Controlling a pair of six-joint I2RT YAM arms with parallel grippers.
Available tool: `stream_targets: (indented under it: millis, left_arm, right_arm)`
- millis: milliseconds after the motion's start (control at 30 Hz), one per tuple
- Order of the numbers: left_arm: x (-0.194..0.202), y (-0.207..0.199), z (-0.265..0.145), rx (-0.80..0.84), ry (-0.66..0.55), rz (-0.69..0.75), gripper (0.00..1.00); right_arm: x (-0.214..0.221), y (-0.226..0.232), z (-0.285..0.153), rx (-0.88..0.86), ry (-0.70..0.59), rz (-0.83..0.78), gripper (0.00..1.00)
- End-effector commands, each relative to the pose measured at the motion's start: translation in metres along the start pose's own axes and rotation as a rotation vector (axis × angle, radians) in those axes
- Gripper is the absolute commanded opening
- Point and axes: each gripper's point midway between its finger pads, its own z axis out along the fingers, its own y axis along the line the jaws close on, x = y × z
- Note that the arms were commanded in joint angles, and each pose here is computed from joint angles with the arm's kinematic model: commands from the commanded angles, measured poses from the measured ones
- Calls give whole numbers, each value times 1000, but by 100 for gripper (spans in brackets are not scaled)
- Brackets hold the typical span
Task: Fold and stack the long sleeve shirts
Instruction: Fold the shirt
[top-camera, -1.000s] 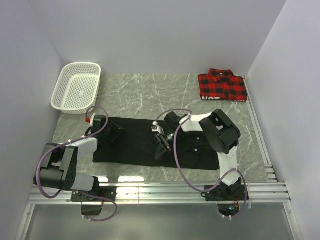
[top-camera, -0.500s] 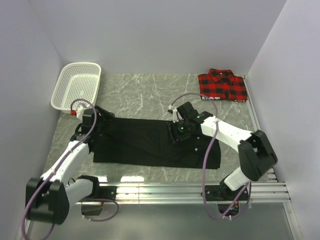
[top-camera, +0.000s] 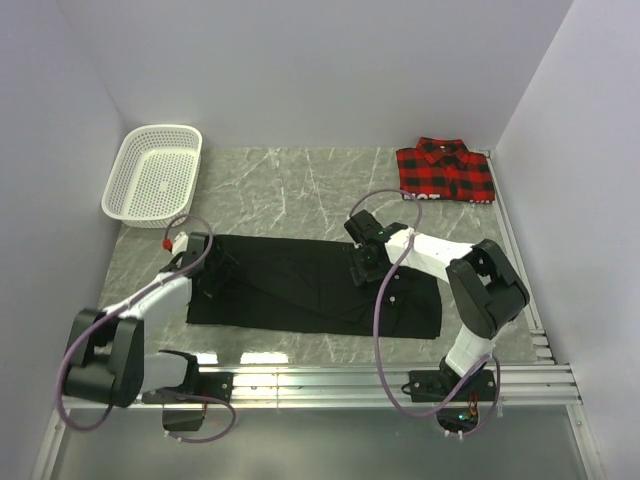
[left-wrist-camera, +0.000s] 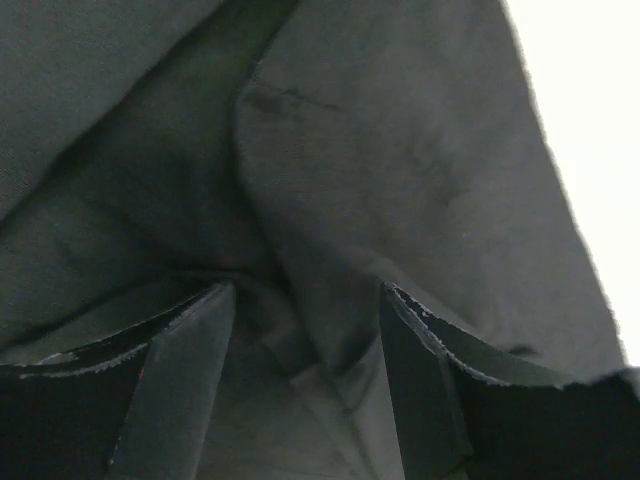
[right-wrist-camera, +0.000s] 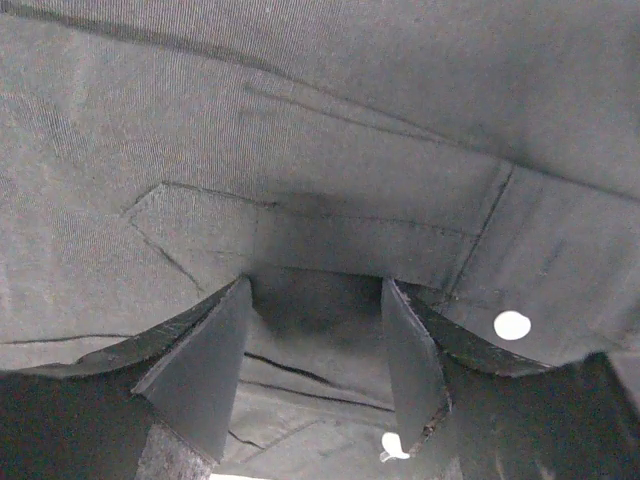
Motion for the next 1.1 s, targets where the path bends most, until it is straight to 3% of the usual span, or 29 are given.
stream_targets:
  millis: [0, 233, 367, 400, 467, 500, 567, 667, 800, 1067]
  left_arm:
    - [0, -24, 7, 21, 25, 26, 68]
    - [-3, -45, 38, -8, 49, 68, 68]
    - [-6, -62, 73, -43, 80, 164, 68]
    - [-19, -89, 77, -3, 59, 174, 68]
    - [-14, -92, 101, -36, 104, 246, 70]
    - [-27, -125, 104, 12, 94, 255, 72]
    - [-29, -151, 122, 23, 109, 321, 73]
    - [-25, -168, 145, 28, 106, 402, 75]
    - [-46, -225, 159, 140, 26, 432, 76]
    - [-38, -289, 191, 346, 24, 466, 77]
  right_arm:
    - [-4, -2, -2, 53, 9, -12, 62]
    - [18, 7, 0, 26, 102, -45, 61]
    - [32, 19, -1, -11, 158, -75, 61]
    - [32, 23, -1, -24, 159, -81, 61]
    - [37, 35, -1, -67, 171, -104, 61]
    - [38, 38, 0, -79, 176, -109, 61]
    - [44, 53, -1, -144, 203, -118, 60]
    - [46, 74, -4, -215, 213, -139, 59]
    - [42, 110, -12, -328, 212, -165, 59]
    - [32, 175, -33, -515, 216, -250, 58]
